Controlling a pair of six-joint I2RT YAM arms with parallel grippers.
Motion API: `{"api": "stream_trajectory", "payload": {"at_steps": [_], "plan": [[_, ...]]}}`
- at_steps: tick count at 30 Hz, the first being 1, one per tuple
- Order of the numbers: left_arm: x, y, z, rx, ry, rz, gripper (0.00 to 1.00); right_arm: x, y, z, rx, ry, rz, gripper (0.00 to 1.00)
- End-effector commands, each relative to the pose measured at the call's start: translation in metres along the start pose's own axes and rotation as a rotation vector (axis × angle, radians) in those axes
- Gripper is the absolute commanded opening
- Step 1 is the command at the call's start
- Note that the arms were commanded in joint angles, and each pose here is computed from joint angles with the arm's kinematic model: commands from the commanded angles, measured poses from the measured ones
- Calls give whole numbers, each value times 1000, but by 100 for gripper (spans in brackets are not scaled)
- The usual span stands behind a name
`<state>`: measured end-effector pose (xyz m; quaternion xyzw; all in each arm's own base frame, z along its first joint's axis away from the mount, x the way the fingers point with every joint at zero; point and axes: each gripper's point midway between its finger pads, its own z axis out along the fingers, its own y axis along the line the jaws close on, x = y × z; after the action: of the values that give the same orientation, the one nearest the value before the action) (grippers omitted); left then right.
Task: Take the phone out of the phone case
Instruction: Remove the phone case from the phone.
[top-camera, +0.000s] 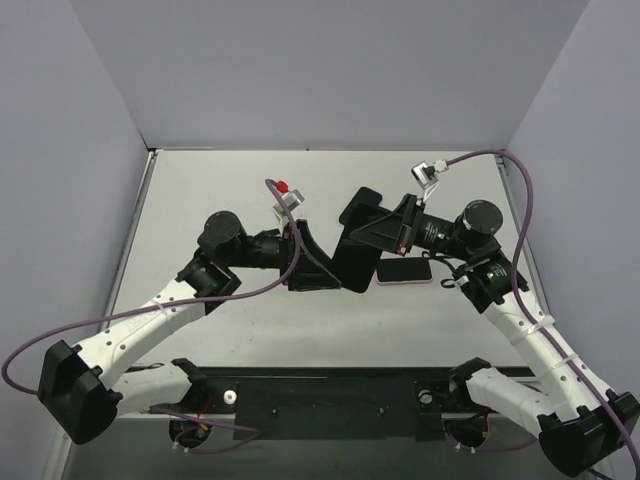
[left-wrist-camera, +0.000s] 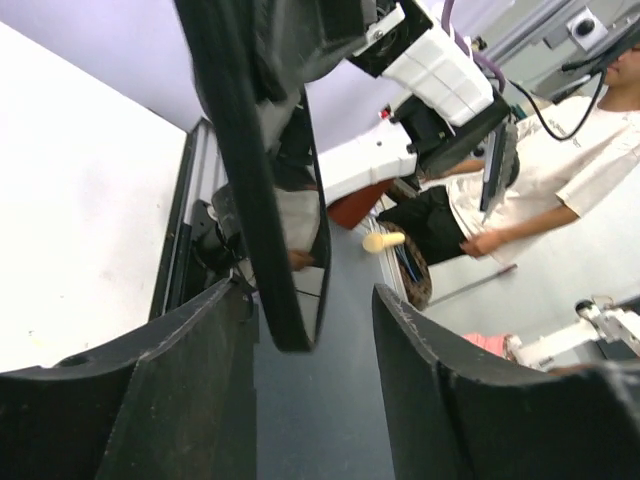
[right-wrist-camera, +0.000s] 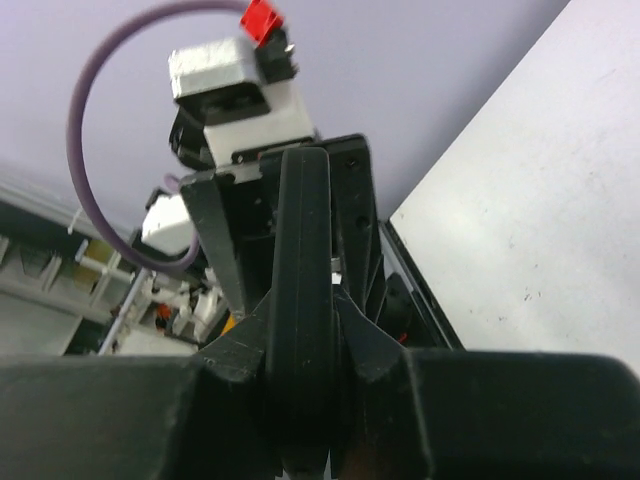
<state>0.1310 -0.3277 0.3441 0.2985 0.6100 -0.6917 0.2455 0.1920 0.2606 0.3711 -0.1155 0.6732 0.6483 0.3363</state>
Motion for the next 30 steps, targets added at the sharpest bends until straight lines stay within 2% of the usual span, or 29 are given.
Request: {"api": "stream_trajectory", "payload": {"at_steps": [1, 8, 12, 16, 20, 23, 30], "plan": [[-28, -18, -8, -5, -178, 40, 65, -40, 24, -5, -59, -163, -20, 0], [-50, -12, -7, -64, -260, 6, 48, -55, 11, 1, -40, -207, -8, 0], [-70, -3, -13, -114, -368, -4, 48, -62, 11, 4, -46, -226, -18, 0], [-87, -9, -24, -78, -483, 1, 52, -70, 8, 5, -18, -246, -40, 0], [-98, -9, -27, -40, -502, -18, 51, -84, 6, 5, -17, -275, -36, 0], [-104, -14, -27, -1, -491, -19, 45, -97, 5, 5, -38, -294, 0, 0], [-116, -18, -22, 66, -462, -19, 38, -118, 2, 10, -75, -334, 51, 0]]}}
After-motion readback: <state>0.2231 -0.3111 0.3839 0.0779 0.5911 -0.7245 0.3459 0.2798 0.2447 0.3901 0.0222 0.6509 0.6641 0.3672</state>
